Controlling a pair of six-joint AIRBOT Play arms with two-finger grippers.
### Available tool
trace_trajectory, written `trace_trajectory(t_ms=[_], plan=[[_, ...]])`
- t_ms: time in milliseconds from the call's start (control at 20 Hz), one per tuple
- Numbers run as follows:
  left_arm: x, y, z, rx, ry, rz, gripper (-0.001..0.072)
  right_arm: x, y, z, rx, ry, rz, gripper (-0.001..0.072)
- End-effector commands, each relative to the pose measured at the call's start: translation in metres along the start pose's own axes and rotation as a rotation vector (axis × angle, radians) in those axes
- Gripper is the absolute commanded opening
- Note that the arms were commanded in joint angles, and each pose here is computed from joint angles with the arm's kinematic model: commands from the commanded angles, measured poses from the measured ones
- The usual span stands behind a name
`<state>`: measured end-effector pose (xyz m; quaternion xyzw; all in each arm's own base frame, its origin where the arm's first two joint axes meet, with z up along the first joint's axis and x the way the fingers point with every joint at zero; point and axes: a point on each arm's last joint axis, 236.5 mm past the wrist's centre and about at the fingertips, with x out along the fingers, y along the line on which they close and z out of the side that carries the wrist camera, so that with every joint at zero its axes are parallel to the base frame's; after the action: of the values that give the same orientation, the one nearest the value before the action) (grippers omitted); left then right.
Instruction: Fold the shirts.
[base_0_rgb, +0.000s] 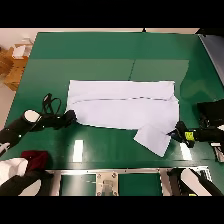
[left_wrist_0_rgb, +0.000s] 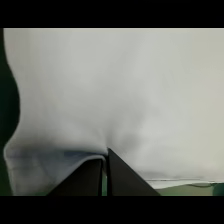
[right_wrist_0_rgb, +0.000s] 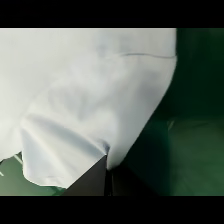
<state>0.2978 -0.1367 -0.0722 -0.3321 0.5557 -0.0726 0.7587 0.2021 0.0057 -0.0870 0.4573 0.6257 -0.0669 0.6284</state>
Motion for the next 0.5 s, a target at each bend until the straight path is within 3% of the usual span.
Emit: trace_trajectory(t_ms=[0, 200, 450], plan=[[-0.012, 0.008, -0.017, 0.074, 0.069, 0.057, 0.0024, -0.007, 0.0, -0.012, 0.008, 0.05, -0.018, 0.0013], [-0.029, 0.015, -0.014, 0.153, 0.116, 0.151, 0.0023, -0.03, 0.015, -0.003, -0.009, 0.03, -0.017, 0.0013], [-0.054, -0.029, 0.041, 0.245, -0.027, 0.109, 0.0023, -0.085, 0.1, 0.047, -0.114, -0.153, 0.157, 0.0013]])
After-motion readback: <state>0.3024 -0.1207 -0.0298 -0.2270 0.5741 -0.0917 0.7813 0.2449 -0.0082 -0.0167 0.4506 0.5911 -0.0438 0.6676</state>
